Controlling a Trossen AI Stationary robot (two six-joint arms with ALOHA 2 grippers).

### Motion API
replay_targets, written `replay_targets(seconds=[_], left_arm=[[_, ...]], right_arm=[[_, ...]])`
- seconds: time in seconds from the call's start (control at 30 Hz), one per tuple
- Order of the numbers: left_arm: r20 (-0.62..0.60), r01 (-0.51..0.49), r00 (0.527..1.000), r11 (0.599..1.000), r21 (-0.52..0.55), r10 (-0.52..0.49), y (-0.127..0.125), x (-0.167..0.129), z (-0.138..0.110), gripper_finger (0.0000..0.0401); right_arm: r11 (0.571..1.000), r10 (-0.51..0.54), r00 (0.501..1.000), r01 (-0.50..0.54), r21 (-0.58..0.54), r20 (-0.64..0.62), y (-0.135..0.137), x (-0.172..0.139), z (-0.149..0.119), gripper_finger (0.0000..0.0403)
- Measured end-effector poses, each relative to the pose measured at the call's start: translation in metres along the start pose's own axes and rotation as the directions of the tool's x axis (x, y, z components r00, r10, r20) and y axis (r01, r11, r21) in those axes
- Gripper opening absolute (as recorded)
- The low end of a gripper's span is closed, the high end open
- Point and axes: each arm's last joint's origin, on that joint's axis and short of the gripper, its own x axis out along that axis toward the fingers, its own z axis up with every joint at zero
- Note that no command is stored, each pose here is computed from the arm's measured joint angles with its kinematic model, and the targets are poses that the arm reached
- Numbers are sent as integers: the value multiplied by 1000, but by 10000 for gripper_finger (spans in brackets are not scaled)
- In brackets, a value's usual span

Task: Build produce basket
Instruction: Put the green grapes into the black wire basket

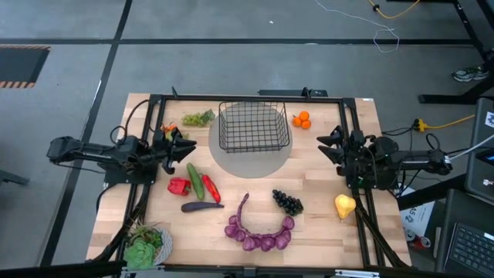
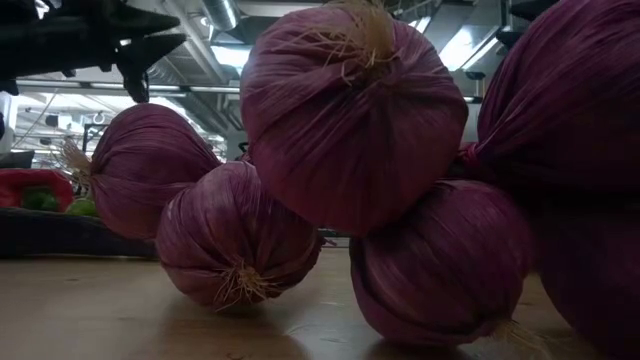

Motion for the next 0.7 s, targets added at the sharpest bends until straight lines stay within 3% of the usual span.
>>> replay_targets(seconds=[0.3, 0.43, 0.7], left_arm=[[18, 8, 1000, 1000, 9, -9, -3, 11, 2, 94], [10, 18, 1000, 999, 29, -19, -11, 28, 11, 94], [-128, 172, 980, 976, 134, -155, -39, 76, 11, 94]], right_arm=[[978, -207, 953, 197, -68, -220, 3, 20, 11, 181], [970, -244, 914, 237, -59, -324, 5, 28, 13, 181], [962, -264, 887, 269, -39, -379, 6, 35, 11, 181]])
